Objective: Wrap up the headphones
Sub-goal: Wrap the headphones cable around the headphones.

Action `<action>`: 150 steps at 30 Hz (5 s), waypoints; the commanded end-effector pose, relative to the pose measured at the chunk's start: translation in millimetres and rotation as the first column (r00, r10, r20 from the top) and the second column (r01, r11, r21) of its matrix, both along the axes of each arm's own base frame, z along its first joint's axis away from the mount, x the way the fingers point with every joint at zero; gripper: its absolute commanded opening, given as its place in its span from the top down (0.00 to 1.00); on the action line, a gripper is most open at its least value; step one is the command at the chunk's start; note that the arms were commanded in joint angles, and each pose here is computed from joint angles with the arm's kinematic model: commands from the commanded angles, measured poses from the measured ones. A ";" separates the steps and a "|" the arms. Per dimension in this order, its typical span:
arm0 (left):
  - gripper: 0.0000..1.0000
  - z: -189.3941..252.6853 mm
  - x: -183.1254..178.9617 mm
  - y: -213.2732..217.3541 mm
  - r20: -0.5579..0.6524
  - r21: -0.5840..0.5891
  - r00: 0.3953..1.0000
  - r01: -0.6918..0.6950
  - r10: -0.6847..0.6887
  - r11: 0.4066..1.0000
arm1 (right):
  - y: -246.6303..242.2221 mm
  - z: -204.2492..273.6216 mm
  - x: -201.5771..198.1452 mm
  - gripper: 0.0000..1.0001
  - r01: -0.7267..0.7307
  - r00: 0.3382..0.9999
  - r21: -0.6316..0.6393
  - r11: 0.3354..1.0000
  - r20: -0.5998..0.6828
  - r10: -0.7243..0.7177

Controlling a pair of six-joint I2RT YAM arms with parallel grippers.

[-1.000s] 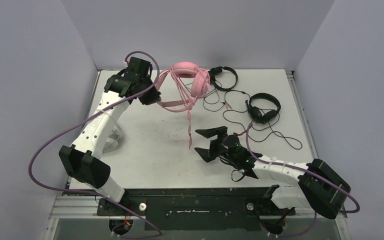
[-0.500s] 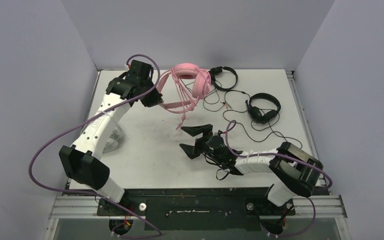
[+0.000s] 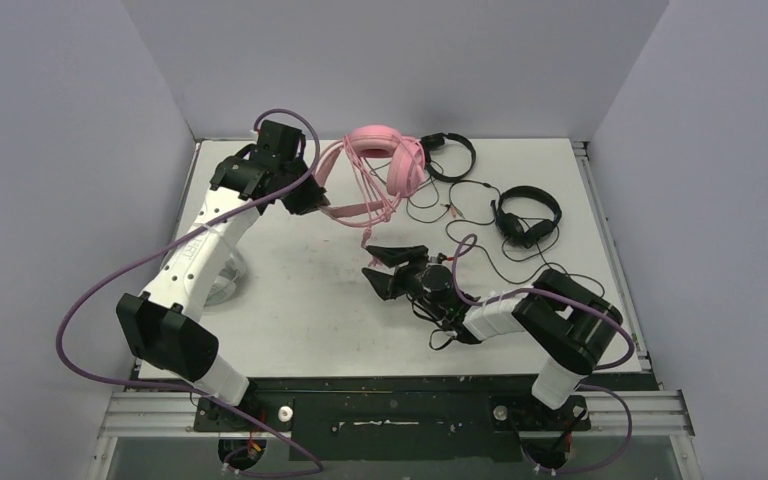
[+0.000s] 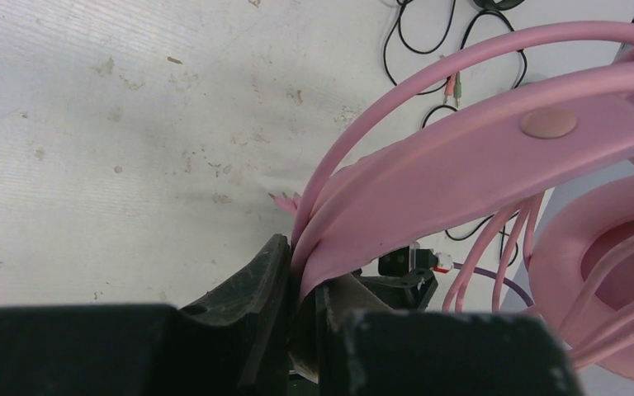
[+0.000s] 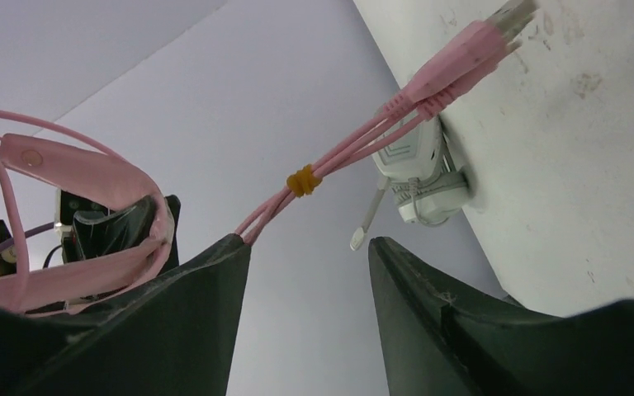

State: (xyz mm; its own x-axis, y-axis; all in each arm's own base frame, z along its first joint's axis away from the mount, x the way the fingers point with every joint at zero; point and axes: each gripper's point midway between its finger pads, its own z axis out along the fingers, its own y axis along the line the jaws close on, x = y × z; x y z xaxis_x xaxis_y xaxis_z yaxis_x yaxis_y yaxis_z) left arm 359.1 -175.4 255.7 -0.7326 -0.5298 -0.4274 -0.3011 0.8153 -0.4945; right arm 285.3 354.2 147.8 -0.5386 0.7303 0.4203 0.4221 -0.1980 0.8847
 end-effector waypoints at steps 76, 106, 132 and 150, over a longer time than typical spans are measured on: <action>1.00 44.8 -9.5 -42.4 0.133 -0.187 0.975 0.199 -0.176 0.962 | -18.1 -3.3 29.6 0.82 0.133 0.948 0.119 0.984 -0.304 -0.092; 1.00 60.4 6.8 -23.6 0.223 0.059 0.900 0.372 -0.376 0.926 | -64.4 -7.7 17.7 0.95 0.134 0.978 -0.047 0.990 -0.153 -0.140; 1.00 45.1 -135.7 -114.3 0.239 0.096 0.399 0.898 -0.885 0.430 | -103.3 118.4 41.0 0.83 0.191 0.591 -0.336 0.922 0.790 0.166; 1.00 -67.5 -92.2 -74.4 -0.096 0.300 0.538 0.818 -0.838 0.490 | -108.2 27.5 14.0 0.84 0.181 0.527 -0.624 0.760 0.714 0.461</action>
State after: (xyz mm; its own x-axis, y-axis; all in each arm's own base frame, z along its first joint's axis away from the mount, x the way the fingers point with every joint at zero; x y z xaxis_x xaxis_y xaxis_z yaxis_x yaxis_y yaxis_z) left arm 270.9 -248.4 216.9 -0.7328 0.4044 -0.5471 0.5899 0.7783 -0.2148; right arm 298.6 255.3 182.3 -0.5958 0.5017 -0.6272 -0.4782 0.4059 0.7788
